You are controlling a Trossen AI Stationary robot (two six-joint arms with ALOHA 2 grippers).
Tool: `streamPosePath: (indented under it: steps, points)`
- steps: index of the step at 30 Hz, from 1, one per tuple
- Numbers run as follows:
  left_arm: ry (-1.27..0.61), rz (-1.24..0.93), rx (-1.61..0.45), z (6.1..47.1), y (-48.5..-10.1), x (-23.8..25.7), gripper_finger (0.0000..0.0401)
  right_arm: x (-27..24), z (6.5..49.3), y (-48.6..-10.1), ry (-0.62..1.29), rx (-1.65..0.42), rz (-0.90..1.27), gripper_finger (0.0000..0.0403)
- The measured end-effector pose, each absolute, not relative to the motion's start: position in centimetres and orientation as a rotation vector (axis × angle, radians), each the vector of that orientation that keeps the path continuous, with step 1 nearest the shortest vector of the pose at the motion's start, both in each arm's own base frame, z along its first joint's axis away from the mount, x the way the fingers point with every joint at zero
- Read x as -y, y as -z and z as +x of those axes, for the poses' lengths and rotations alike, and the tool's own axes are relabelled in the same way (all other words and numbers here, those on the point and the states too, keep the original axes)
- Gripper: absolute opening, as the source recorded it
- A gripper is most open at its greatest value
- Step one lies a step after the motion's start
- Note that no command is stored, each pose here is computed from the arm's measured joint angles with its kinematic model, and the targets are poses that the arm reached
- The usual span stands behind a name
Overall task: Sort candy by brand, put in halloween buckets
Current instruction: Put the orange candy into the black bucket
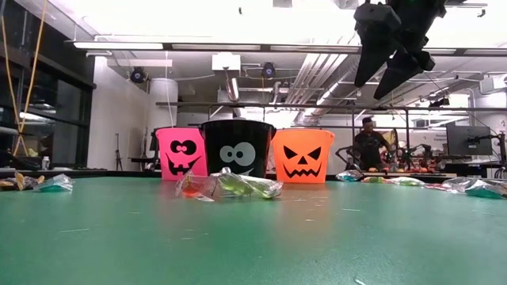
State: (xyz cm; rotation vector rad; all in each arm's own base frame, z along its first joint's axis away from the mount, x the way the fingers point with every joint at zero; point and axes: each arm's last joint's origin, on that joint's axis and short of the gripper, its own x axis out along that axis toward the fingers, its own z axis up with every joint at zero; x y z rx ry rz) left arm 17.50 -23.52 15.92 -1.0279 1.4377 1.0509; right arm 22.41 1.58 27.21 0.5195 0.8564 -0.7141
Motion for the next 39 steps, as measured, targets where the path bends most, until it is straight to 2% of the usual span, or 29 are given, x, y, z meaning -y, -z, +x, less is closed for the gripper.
streamPosePath:
  steps: [9,27,30,35,39]
  points:
    - [-1.099,-1.061,-1.372,18.7,-15.8,22.5,0.0146,-1.2,22.5,-27.2,0.716,-0.859,0.514,0.0302]
    - [-1.081,-1.077,-1.384,19.4,-14.0,23.5,0.0143,-1.2,22.5,-27.2,0.715,-0.860,0.514,0.0302]
    - [-1.051,-1.059,-1.377,19.3,-14.1,23.6,0.0120,-1.2,22.5,-27.2,0.715,-0.859,0.515,0.0302]
    - [-0.965,-1.013,-1.375,19.0,-14.6,23.7,0.0023,-1.2,22.5,-27.2,0.715,-0.860,0.514,0.0302]
    - [-0.916,-0.981,-1.373,18.0,-17.1,22.8,0.0022,-1.2,22.5,-27.2,0.718,-0.857,0.520,0.0302]
